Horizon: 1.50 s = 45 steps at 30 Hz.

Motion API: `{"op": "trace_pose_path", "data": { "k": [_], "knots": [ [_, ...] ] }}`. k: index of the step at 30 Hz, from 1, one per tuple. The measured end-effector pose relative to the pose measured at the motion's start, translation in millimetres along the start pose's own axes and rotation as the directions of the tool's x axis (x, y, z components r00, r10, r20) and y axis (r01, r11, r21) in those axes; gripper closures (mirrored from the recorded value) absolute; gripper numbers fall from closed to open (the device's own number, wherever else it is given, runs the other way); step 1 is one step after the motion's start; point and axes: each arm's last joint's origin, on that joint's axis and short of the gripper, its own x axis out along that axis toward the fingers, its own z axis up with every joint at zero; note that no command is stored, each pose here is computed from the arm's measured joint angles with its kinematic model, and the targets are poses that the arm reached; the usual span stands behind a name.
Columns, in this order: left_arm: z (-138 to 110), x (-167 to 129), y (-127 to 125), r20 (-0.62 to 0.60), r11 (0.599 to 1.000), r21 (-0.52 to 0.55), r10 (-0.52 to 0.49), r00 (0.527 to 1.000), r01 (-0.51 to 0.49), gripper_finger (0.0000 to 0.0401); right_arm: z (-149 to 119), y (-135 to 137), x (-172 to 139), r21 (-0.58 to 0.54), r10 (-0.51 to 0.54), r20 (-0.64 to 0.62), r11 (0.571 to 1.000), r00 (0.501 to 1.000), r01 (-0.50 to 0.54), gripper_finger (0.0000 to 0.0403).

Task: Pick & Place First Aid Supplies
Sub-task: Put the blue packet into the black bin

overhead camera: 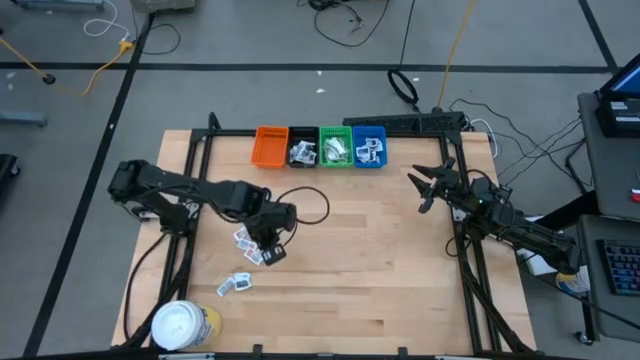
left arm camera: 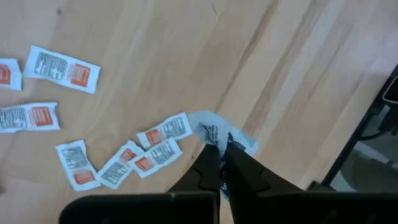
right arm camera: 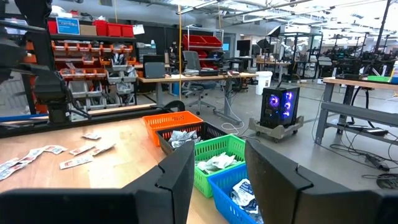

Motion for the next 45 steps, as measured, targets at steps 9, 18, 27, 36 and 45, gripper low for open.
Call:
{"op": "trace_pose_path", "data": {
  "k": [9,18,27,36,45],
  "knots": [
    [42,-15,57,0.082,0.987,-0.159,0.027,0.996,-0.014,0.0394,0,0,0,0.0,0.0,0.0,1.0,1.0,0.0,0.0264],
    [67,-46,133,0.166,0.948,-0.316,0.083,0.983,-0.026,0.0393,0,0,0,0.0,0.0,0.0,1.0,1.0,0.0,0.0264],
    [70,-58,180,0.18,0.904,-0.427,0.124,0.976,-0.036,0.0396,0,0,0,0.0,0.001,0.0,1.0,1.0,-0.001,0.0264],
    [128,-51,212,0.084,0.898,-0.431,0.135,0.987,-0.086,0.0396,0,0,0,0.0,0.0,0.0,1.0,1.0,0.0,0.0264],
    [178,-55,243,0.091,0.886,-0.451,0.169,0.981,-0.111,0.0396,0,0,0,0.0,0.0,0.0,1.0,1.0,0.0,0.0264]
  ]
}}
